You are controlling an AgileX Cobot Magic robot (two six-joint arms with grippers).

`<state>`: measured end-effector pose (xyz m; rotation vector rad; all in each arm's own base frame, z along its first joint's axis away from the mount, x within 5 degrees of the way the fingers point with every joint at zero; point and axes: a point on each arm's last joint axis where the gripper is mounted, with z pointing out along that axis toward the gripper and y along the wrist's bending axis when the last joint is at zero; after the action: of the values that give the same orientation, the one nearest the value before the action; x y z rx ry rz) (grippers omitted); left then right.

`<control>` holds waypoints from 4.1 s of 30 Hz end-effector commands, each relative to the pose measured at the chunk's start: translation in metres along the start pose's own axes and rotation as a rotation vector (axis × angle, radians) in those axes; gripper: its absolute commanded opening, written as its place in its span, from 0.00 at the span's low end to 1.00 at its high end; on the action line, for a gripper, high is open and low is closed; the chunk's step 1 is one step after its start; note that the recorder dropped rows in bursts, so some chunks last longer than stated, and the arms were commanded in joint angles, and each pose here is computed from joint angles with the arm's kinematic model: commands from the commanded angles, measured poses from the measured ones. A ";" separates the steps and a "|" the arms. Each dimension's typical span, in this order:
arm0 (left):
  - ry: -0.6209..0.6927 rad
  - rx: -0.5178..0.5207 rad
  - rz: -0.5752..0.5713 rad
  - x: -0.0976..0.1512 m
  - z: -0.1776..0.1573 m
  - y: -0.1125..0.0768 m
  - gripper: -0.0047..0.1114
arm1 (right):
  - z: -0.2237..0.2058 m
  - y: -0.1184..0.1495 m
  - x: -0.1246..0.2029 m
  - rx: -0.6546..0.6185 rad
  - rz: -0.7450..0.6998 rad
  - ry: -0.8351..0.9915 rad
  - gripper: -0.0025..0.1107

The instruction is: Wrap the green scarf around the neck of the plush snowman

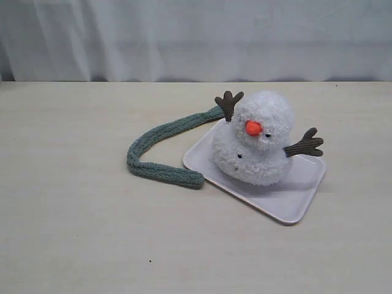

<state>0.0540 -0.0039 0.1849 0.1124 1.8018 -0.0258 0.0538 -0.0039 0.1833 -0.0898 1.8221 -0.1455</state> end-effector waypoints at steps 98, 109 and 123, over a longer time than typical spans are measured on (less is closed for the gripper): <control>-0.014 -0.001 -0.003 0.000 0.000 0.000 0.04 | 0.245 0.330 -0.099 -0.768 -0.709 0.619 0.59; -0.014 -0.001 -0.003 0.000 0.000 0.000 0.04 | 0.287 0.320 -0.081 -0.720 -0.705 0.682 0.59; -0.014 -0.001 -0.003 0.000 0.000 0.000 0.04 | 0.304 0.328 -0.053 -0.728 -0.760 0.637 0.59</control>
<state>0.0540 -0.0039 0.1849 0.1124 1.8018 -0.0258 0.3621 0.3135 0.1153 -1.3604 2.3247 0.0012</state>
